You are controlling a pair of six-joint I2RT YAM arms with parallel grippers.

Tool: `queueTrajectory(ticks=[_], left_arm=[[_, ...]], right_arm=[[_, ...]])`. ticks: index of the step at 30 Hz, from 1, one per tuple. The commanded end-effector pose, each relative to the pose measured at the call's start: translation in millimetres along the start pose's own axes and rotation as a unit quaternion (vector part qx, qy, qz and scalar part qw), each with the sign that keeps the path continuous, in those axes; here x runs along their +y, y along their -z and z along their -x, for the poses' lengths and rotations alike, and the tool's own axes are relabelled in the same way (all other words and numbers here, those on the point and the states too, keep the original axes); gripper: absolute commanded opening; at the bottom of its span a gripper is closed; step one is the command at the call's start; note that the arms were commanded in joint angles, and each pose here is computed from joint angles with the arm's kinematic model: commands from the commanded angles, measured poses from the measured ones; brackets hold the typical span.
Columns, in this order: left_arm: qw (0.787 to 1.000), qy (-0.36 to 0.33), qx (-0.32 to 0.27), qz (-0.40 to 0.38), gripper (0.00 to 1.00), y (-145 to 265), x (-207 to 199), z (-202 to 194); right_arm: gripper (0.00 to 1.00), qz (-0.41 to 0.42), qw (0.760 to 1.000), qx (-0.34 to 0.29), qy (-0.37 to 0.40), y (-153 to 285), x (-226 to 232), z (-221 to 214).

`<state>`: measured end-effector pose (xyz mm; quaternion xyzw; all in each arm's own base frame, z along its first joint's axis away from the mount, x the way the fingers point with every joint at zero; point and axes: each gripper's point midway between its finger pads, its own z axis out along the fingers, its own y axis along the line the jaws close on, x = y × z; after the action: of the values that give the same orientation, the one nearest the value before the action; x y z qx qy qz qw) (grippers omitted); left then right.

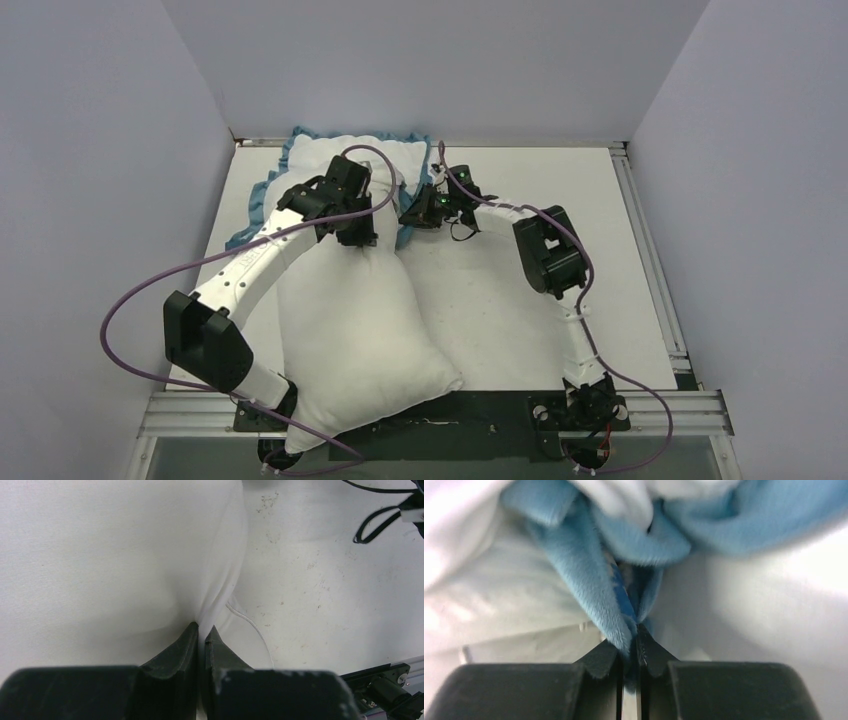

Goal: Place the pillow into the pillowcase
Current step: Stuff the pillow into the pillowcase.

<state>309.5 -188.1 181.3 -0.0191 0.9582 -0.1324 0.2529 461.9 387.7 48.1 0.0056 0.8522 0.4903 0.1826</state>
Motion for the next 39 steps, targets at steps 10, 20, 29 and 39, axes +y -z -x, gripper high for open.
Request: queueTrajectory(ticks=[10, 20, 29, 39], left_arm=[[0.989, -0.048, -0.007, -0.139, 0.0, 32, -44, -30], [0.991, -0.044, 0.017, -0.124, 0.0, 22, -38, -55], [0.987, -0.081, 0.057, -0.128, 0.0, 16, -47, -73], [0.988, -0.083, 0.054, -0.122, 0.0, 15, -49, -72]], right_arm=[[0.05, 0.026, 0.991, 0.084, 0.101, 117, 58, -73], [0.65, -0.136, 0.969, 0.085, 0.188, 194, 24, -84], [0.8, -0.152, 0.957, -0.055, 0.241, 174, 65, 13], [0.72, -0.134, 0.954, -0.031, 0.268, 123, 84, 23]])
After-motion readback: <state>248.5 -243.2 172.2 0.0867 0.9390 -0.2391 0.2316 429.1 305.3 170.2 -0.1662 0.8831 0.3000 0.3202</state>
